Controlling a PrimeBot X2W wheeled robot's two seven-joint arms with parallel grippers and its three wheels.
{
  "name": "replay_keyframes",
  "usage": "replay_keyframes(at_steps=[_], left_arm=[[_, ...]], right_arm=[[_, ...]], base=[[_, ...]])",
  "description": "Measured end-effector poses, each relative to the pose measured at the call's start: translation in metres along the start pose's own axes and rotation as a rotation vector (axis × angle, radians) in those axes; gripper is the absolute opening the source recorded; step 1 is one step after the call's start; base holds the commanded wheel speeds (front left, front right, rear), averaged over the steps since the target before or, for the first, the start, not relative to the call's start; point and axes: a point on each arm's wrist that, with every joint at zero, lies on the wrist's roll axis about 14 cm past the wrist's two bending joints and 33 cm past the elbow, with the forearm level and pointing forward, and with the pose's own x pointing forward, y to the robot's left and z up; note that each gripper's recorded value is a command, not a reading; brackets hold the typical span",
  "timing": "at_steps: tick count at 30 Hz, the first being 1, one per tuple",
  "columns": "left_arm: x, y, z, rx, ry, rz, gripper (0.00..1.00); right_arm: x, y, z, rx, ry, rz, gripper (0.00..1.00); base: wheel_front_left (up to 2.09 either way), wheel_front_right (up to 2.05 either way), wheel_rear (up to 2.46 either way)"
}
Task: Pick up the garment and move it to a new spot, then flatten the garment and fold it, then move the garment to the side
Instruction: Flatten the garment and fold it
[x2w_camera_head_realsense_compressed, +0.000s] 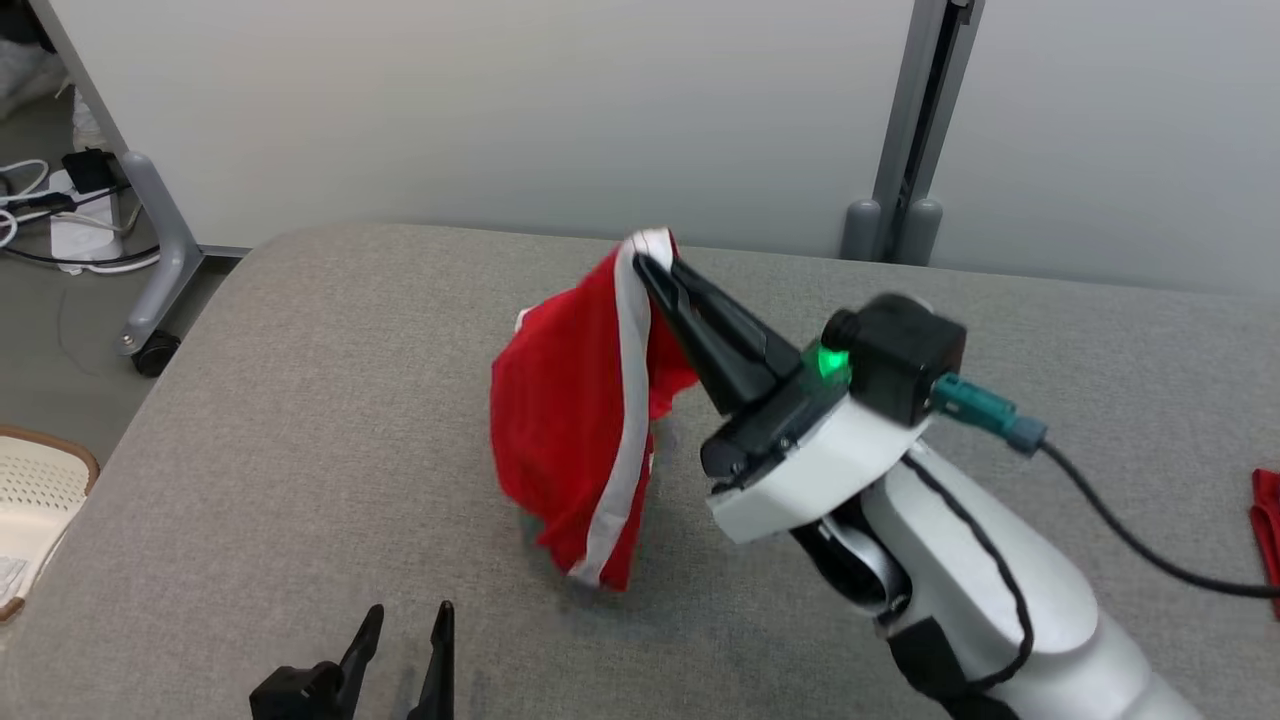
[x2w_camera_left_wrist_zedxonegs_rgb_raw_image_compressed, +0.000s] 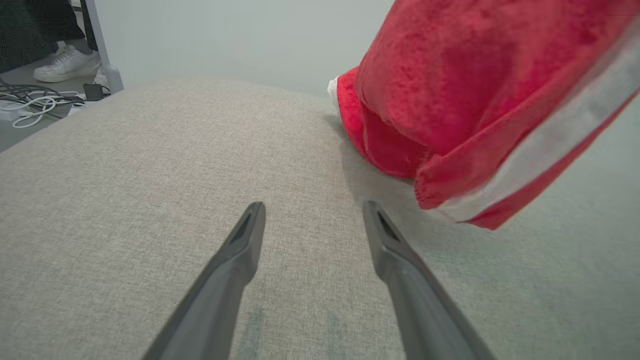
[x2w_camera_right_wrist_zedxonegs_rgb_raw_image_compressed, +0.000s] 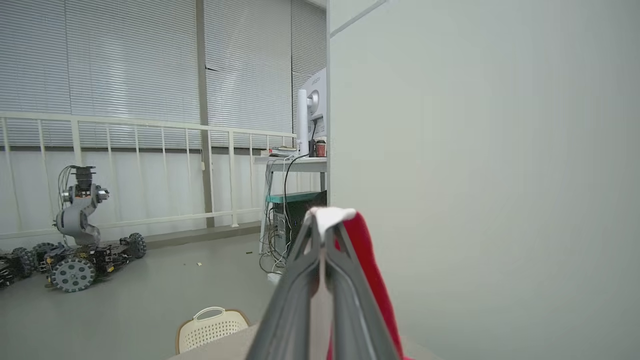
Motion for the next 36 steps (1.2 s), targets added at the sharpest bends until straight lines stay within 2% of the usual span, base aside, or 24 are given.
replay_keyframes(at_steps=[4,7,11,17,18,19,20,21,26,33,36], left_arm=[[-0.003,-0.002,-0.003,-0.007,0.006,-0.001,1.00],[-0.006,-0.003,-0.008,-0.013,0.021,-0.003,1.00],[-0.003,-0.004,-0.010,-0.015,0.029,-0.001,1.00],[0.011,-0.013,-0.010,-0.006,0.042,-0.030,1.00],[0.014,-0.016,-0.009,-0.004,0.042,-0.042,1.00],[0.017,-0.018,-0.009,-0.003,0.044,-0.048,1.00],[0.018,-0.020,-0.010,-0.001,0.049,-0.053,1.00],[0.020,-0.021,-0.011,0.000,0.053,-0.058,1.00],[0.027,-0.036,-0.013,0.005,0.063,-0.108,1.00],[0.031,-0.063,-0.013,0.011,0.066,-0.202,1.00],[0.033,-0.085,-0.008,0.011,0.051,-0.281,1.00]], right_arm=[[0.024,0.003,0.053,-0.003,-0.143,0.040,0.00],[0.026,-0.017,0.064,-0.021,-0.172,-0.011,0.00],[0.011,-0.056,0.025,-0.083,-0.045,-0.125,0.00],[-0.056,-0.129,-0.067,-0.139,0.268,-0.344,0.00],[-0.076,-0.145,-0.081,-0.146,0.327,-0.391,0.12],[-0.094,-0.158,-0.091,-0.167,0.380,-0.428,0.12],[-0.113,-0.173,-0.099,-0.174,0.425,-0.478,0.65],[-0.131,-0.185,-0.105,-0.181,0.467,-0.520,1.00],[-0.182,-0.219,-0.106,-0.191,0.520,-0.678,1.00],[-0.217,-0.219,-0.102,-0.180,0.515,-0.774,1.00],[-0.229,-0.210,-0.106,-0.154,0.512,-0.798,1.00]], base=[[0.00,0.00,0.00],[0.00,0.00,0.00],[0.00,0.00,0.00],[0.00,0.00,0.00],[0.00,0.00,0.00],[0.00,0.00,0.00],[0.00,0.00,0.00],[0.00,0.00,0.00],[0.00,0.00,0.00],[0.00,0.00,0.00],[0.00,0.00,0.00]])
